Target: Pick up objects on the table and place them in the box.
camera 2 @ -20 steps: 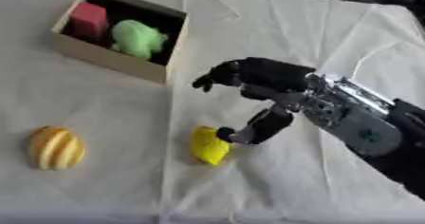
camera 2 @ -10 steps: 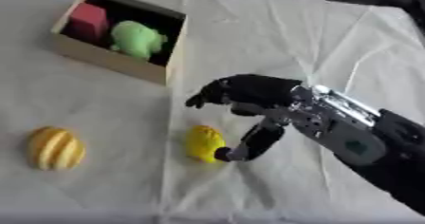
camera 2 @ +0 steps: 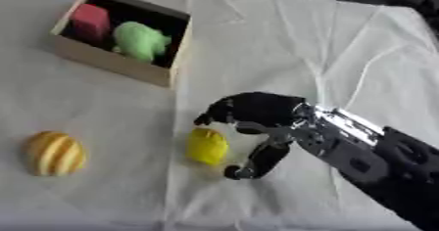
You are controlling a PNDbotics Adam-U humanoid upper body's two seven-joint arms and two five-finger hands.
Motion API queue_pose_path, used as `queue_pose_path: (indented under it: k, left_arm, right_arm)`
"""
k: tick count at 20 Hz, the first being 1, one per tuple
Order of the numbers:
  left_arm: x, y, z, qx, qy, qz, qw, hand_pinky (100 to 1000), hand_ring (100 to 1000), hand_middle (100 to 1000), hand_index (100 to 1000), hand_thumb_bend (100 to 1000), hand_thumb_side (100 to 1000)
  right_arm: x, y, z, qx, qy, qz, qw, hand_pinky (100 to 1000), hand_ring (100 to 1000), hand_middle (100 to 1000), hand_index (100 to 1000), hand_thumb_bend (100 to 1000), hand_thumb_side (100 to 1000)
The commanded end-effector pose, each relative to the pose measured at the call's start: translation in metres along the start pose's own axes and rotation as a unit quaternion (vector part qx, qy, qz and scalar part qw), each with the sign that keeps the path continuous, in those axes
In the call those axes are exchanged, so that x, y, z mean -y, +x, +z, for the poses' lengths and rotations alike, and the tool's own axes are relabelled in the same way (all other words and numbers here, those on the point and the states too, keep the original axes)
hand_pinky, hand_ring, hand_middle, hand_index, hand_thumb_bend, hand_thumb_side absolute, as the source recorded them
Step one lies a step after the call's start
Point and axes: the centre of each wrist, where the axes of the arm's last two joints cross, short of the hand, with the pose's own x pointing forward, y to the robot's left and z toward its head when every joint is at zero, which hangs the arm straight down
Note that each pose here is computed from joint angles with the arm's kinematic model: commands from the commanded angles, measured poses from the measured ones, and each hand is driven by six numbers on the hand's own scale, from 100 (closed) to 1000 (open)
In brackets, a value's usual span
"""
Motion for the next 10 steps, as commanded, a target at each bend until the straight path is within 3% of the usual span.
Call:
queue_pose_path:
  k: [1,10]
  left_arm:
    - [0.001,0.007,-0.004,0.014,-0.007,0.001,1.0,728,858,726,817,129,578]
    - [0.002,0.009,-0.006,0.018,-0.008,0.003,1.0,728,859,727,817,126,578]
  right_arm:
    - [0.0,0.0,-0.002,-0.012,-0.012,0.006,1.0,844,884,778,923,405,269]
    - [-0.019,-0.003,-0.011,-0.03,-0.017,-0.011,0.999,834,870,744,906,362,270]
